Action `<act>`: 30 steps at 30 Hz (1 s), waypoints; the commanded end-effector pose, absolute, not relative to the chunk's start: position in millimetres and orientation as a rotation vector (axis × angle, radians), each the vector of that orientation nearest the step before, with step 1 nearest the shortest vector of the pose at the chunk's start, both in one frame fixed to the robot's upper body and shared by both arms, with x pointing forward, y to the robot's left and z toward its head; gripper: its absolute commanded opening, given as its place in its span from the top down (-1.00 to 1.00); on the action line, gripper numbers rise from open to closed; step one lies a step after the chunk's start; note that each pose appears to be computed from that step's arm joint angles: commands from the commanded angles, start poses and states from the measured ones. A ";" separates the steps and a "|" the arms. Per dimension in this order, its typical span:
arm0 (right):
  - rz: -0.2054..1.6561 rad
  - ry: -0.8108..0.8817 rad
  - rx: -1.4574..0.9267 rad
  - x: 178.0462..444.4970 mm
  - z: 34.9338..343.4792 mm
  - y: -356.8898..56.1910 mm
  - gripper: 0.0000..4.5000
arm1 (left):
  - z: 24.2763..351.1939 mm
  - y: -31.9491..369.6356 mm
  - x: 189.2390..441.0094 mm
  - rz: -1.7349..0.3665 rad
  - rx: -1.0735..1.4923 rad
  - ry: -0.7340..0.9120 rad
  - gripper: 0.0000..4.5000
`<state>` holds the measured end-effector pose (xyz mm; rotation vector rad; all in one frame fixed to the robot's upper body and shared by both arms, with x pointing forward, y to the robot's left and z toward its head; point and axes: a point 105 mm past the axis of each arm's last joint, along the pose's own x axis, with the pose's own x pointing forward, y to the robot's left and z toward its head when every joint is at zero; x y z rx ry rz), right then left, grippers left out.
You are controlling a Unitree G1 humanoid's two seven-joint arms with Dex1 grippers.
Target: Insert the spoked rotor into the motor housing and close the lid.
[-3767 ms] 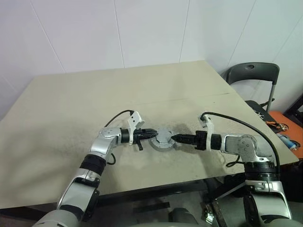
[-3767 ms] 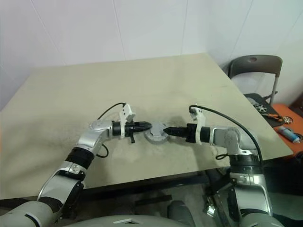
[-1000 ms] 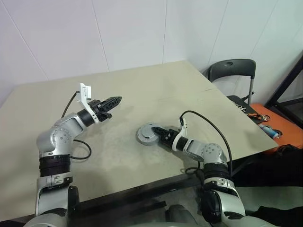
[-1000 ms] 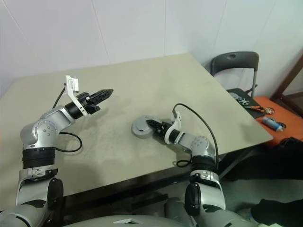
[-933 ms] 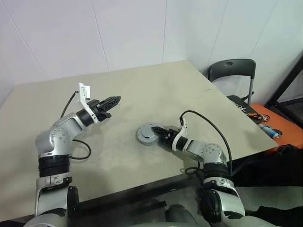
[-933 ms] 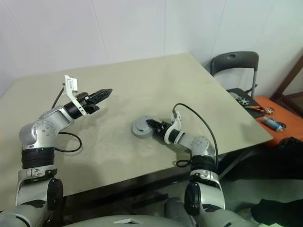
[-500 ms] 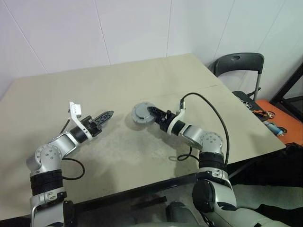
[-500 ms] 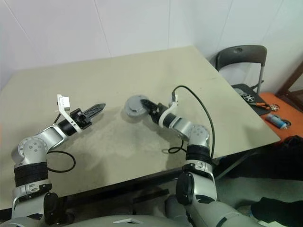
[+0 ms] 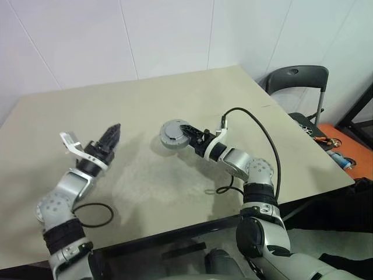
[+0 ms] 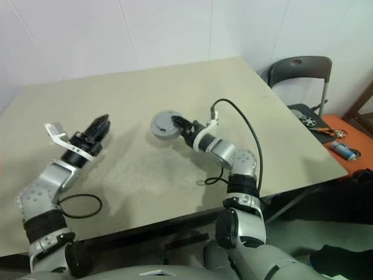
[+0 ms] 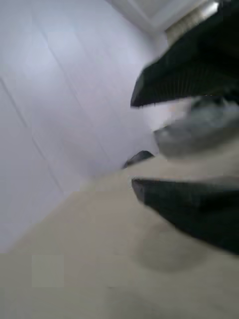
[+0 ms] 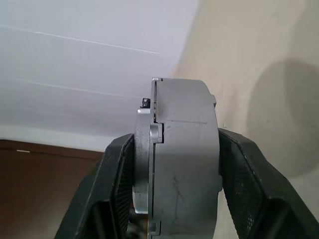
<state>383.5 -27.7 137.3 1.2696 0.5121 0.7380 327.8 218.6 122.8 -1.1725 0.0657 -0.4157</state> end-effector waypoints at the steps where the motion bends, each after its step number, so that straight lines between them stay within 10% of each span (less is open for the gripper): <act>1: 0.943 0.399 1.319 380.9 202.0 6.6 0.02 | 138.0 208.0 319.9 -0.504 -1.203 0.047 -0.55; 4: 0.958 0.397 1.319 380.5 207.4 8.9 0.02 | 143.1 201.3 316.3 -0.554 -1.244 0.043 -0.99; 30: 0.968 0.443 1.276 379.6 202.9 12.9 0.02 | 144.0 138.7 345.0 -0.703 -1.329 0.138 -1.00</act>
